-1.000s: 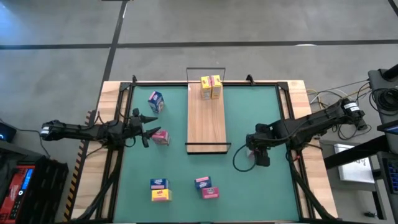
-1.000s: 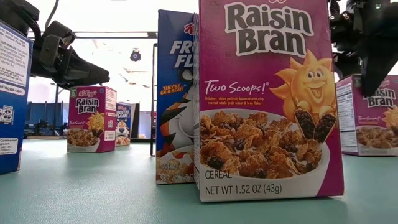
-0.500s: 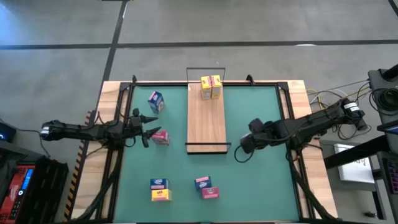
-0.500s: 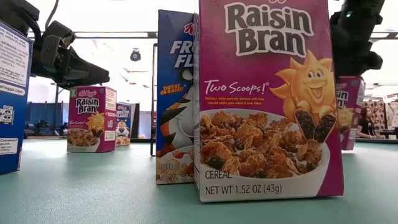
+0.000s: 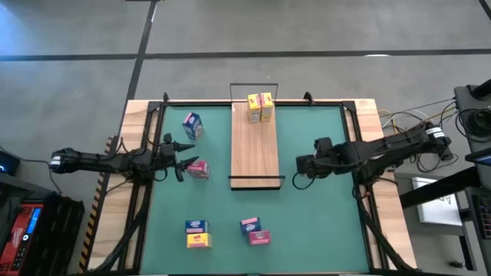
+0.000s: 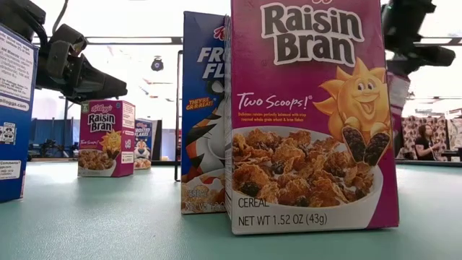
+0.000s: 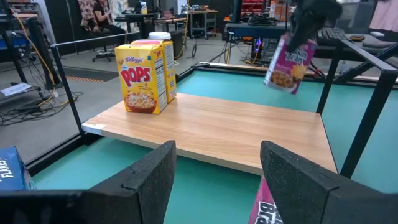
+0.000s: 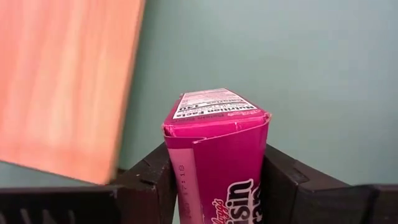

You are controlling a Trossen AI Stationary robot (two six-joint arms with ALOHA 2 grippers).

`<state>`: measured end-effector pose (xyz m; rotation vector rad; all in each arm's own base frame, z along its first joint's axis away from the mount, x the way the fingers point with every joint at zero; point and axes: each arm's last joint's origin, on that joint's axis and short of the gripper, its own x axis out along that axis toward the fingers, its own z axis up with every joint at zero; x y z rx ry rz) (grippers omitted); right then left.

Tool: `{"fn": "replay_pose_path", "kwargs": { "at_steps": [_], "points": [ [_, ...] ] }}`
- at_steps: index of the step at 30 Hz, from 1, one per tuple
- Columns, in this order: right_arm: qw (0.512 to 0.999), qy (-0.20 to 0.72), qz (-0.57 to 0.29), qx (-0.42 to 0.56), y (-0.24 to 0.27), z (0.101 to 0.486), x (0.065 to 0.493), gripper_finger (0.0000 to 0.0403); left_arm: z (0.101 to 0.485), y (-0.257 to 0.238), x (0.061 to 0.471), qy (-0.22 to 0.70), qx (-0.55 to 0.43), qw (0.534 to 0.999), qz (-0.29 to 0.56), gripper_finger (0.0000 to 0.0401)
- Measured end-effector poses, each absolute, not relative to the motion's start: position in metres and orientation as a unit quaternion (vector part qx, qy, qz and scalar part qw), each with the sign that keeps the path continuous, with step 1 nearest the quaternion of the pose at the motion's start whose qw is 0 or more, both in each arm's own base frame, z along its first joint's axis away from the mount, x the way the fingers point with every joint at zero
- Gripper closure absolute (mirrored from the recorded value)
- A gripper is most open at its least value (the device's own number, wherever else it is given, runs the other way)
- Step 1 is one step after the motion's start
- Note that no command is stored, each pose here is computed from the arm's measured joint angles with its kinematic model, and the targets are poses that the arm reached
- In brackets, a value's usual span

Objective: Stack cereal on shelf
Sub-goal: Put the right purple cereal box on the shelf

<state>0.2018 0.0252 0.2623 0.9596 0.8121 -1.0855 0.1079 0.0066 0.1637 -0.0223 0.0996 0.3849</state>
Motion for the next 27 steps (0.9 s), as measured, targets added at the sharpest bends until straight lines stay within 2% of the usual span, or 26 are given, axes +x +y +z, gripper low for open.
{"fn": "replay_pose_path", "kwargs": {
  "at_steps": [11,23,27],
  "points": [
    [0.663,0.364,-0.493,0.431,0.0,0.291,0.241,0.0259,0.164,0.007,0.108,0.049,-0.011,0.98,0.191,0.0183],
    [0.625,0.364,-0.529,0.444,-0.018,0.304,0.306,0.0259,0.164,0.007,0.108,0.05,-0.011,0.98,0.191,0.0183],
    [0.631,0.367,-0.522,0.44,-0.032,0.308,0.327,0.0259,0.164,0.007,0.108,0.049,-0.011,0.98,0.191,0.0183]
  ]
}}
